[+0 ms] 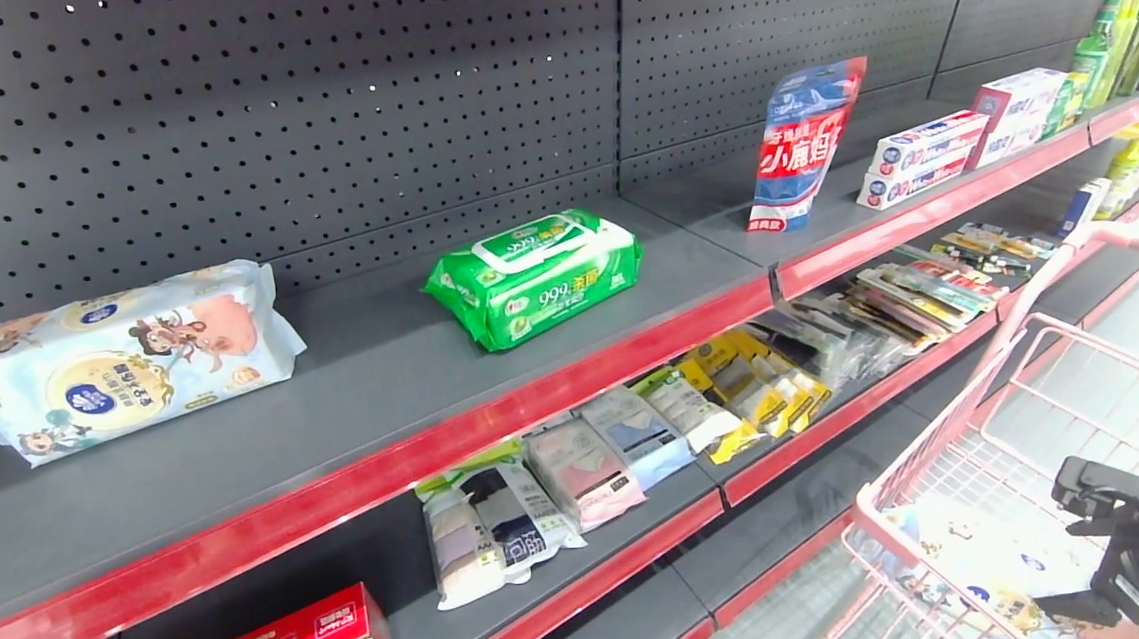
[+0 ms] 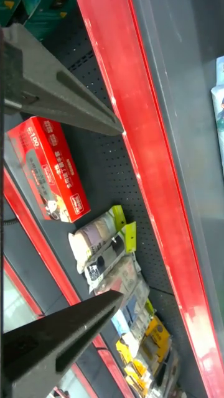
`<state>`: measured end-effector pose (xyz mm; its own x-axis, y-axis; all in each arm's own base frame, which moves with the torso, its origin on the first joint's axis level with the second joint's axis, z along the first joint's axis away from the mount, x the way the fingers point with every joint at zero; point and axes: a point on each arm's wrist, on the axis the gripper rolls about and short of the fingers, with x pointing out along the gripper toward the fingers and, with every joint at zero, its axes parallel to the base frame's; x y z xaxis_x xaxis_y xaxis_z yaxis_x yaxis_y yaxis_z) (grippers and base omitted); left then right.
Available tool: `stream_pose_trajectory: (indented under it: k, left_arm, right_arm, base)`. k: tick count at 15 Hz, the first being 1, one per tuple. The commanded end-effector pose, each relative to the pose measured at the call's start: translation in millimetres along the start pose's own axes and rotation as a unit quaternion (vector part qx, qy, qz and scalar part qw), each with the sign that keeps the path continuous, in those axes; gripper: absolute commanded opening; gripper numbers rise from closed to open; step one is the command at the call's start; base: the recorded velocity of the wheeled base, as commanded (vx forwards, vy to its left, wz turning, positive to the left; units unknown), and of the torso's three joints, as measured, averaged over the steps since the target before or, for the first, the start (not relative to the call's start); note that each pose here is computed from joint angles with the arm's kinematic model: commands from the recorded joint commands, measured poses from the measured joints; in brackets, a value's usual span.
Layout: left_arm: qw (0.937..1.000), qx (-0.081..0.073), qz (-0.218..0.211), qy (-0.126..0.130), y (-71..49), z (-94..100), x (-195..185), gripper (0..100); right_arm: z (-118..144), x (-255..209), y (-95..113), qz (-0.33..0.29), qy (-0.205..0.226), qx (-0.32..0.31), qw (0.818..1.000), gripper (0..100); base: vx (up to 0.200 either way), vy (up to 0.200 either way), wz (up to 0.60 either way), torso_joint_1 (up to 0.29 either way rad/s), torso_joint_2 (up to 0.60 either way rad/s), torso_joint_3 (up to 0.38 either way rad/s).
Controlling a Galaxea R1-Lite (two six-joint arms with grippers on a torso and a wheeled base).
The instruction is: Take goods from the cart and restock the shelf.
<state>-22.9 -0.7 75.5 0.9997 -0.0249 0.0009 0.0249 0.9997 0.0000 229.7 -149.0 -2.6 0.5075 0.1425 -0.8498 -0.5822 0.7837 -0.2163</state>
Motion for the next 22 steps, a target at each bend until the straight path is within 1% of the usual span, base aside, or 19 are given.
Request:
stream_pose_trajectory:
  k: [1,4,6,11,12,13,19,22]
  left_arm:
    - [1.0000,0.000,0.000,0.000,0.0,0.0,0.1,100]
    - [1.0000,0.000,0.000,0.000,0.0,0.0,0.1,100]
    - [1.0000,0.000,0.000,0.000,0.0,0.0,0.1,100]
    - [1.0000,0.000,0.000,0.000,0.0,0.0,0.1,100]
    - [1.0000,0.000,0.000,0.000,0.0,0.0,0.1,100]
    - [1.0000,0.000,0.000,0.000,0.0,0.0,0.1,100]
    - [1.0000,0.000,0.000,0.000,0.0,0.0,0.1,100]
    - [1.0000,0.000,0.000,0.000,0.0,0.0,0.1,100]
  right_arm:
    - [-5.4,18.6,-8.3,0.016,-0.004,-0.011,1.000,100]
    - [-7.5,25.6,-17.3,0.011,-0.006,-0.025,1.000,100]
    - [-4.6,29.4,-20.1,0.015,-0.019,-0.030,0.999,100]
    - [0.0,40.4,-8.6,0.046,-0.023,-0.037,0.998,100]
    - [3.2,43.1,-1.9,0.063,-0.038,-0.040,0.996,100]
    - [2.2,45.1,1.3,0.071,-0.041,-0.038,0.996,100]
    - [-4.4,49.9,-2.4,0.071,-0.035,-0.029,0.996,100]
    - [-8.5,49.4,-3.6,0.068,-0.033,-0.037,0.996,100]
  base:
    - [0.000,0.000,0.00,0.000,0.00,0.000]
    - [0.000,0.000,0.00,0.000,0.00,0.000]
    - [0.000,0.000,0.00,0.000,0.00,0.000]
    - [0.000,0.000,0.00,0.000,0.00,0.000]
    - [0.000,0.000,0.00,0.000,0.00,0.000]
    - [0.000,0.000,0.00,0.000,0.00,0.000]
    - [0.000,0.000,0.00,0.000,0.00,0.000]
    - [0.000,0.000,0.00,0.000,0.00,0.000]
